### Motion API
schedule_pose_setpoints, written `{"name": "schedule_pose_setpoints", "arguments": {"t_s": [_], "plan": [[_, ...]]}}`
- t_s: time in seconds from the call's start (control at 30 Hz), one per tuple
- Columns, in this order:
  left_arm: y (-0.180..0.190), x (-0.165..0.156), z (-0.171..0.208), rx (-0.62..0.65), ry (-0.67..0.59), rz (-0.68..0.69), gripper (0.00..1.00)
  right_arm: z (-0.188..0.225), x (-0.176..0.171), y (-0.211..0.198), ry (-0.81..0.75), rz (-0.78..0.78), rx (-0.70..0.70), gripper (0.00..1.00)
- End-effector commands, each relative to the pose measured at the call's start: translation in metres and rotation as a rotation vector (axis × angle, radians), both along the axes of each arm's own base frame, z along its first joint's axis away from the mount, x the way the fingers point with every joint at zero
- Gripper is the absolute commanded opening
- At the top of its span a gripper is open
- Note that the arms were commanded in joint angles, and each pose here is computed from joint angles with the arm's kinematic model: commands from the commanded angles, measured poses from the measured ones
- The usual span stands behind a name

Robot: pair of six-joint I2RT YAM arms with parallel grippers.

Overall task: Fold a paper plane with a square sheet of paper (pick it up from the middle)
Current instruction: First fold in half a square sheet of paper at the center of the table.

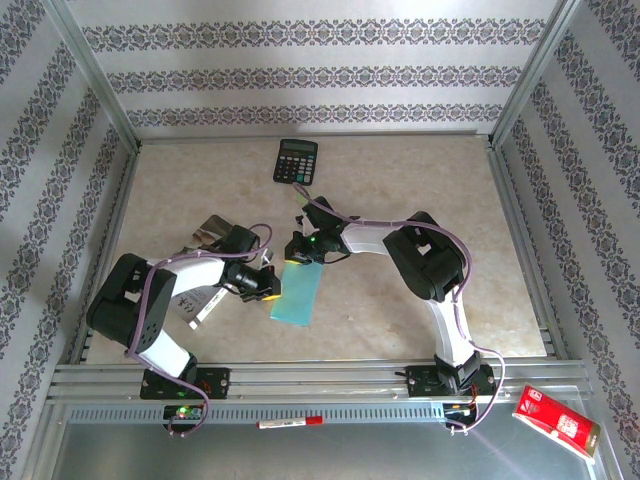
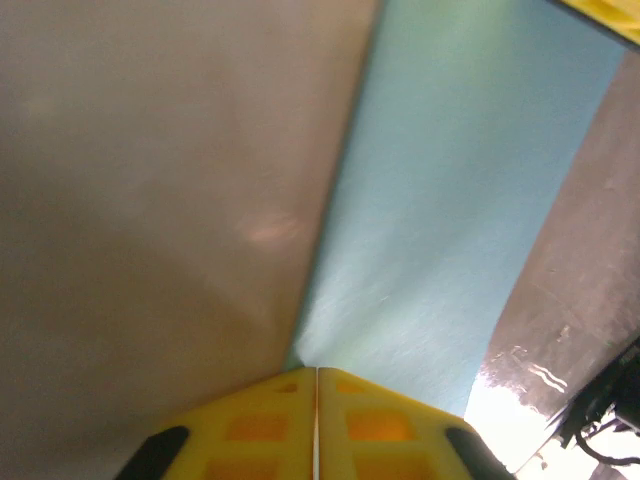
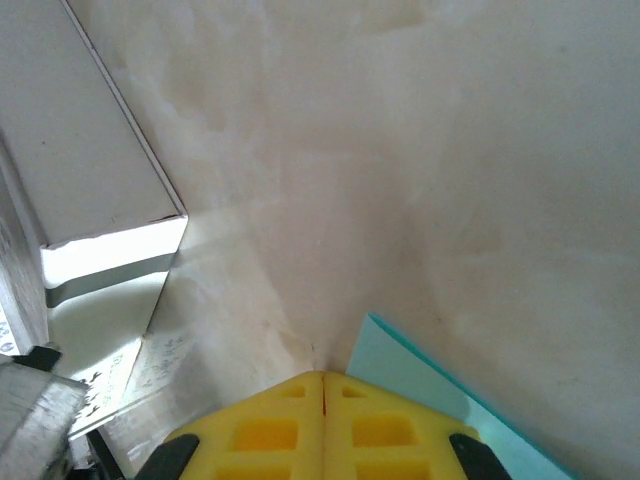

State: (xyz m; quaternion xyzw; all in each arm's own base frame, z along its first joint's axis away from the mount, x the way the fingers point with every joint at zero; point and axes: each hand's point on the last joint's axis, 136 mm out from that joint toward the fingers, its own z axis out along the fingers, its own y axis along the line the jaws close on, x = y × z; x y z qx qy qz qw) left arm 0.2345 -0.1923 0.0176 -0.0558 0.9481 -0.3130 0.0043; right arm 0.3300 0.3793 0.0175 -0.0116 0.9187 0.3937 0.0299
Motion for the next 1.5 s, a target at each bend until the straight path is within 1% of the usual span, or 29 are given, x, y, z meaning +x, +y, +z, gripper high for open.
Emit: {"name": "schedule_pose_setpoints", "arguments": {"t_s": [0.0,0.03,0.1,0.2,0.23,0.4,0.5,0.6,0.73,0.9,1.07,1.23,1.47], "plan": [[0.008,-0.002,0.019,0.048,0.005,0.041,0.18,-0.038,-0.005,-0.023,0.026,-0.008,-0.103,0.0],[0.003,0.007,0.03,0.015,-0.027,0.053,0.22,-0.039,-0.005,-0.024,0.025,-0.008,-0.107,0.0],[-0.007,0.021,0.046,-0.051,-0.071,0.063,0.26,-0.041,-0.006,-0.026,0.027,-0.006,-0.112,0.0],[-0.016,0.037,0.05,-0.106,-0.086,0.075,0.27,-0.043,-0.006,-0.027,0.025,-0.006,-0.118,0.0],[-0.018,0.042,0.048,-0.112,-0.084,0.082,0.26,-0.044,-0.006,-0.028,0.024,-0.007,-0.12,0.0],[-0.025,0.06,0.033,-0.121,-0.082,0.08,0.07,-0.044,-0.007,-0.028,0.023,-0.003,-0.12,0.0],[-0.026,0.069,0.029,-0.124,-0.087,0.076,0.01,-0.044,-0.007,-0.03,0.024,-0.005,-0.123,0.0],[-0.024,0.07,0.022,-0.114,-0.08,0.078,0.0,-0.043,-0.008,-0.031,0.023,-0.004,-0.126,0.0],[-0.018,0.06,0.003,-0.091,-0.03,0.077,0.0,-0.046,-0.009,-0.032,0.024,-0.004,-0.132,0.0],[-0.012,0.036,-0.017,-0.077,0.037,0.077,0.0,-0.049,-0.009,-0.035,0.024,-0.003,-0.144,0.0],[-0.005,0.009,-0.022,-0.084,0.086,0.086,0.0,-0.05,-0.008,-0.037,0.021,-0.006,-0.16,0.0],[0.005,-0.02,-0.03,-0.065,0.131,0.089,0.0,-0.05,-0.007,-0.039,0.018,-0.009,-0.169,0.0],[0.012,-0.041,-0.036,-0.059,0.163,0.096,0.0,-0.051,-0.008,-0.039,0.016,-0.004,-0.182,0.0]]}}
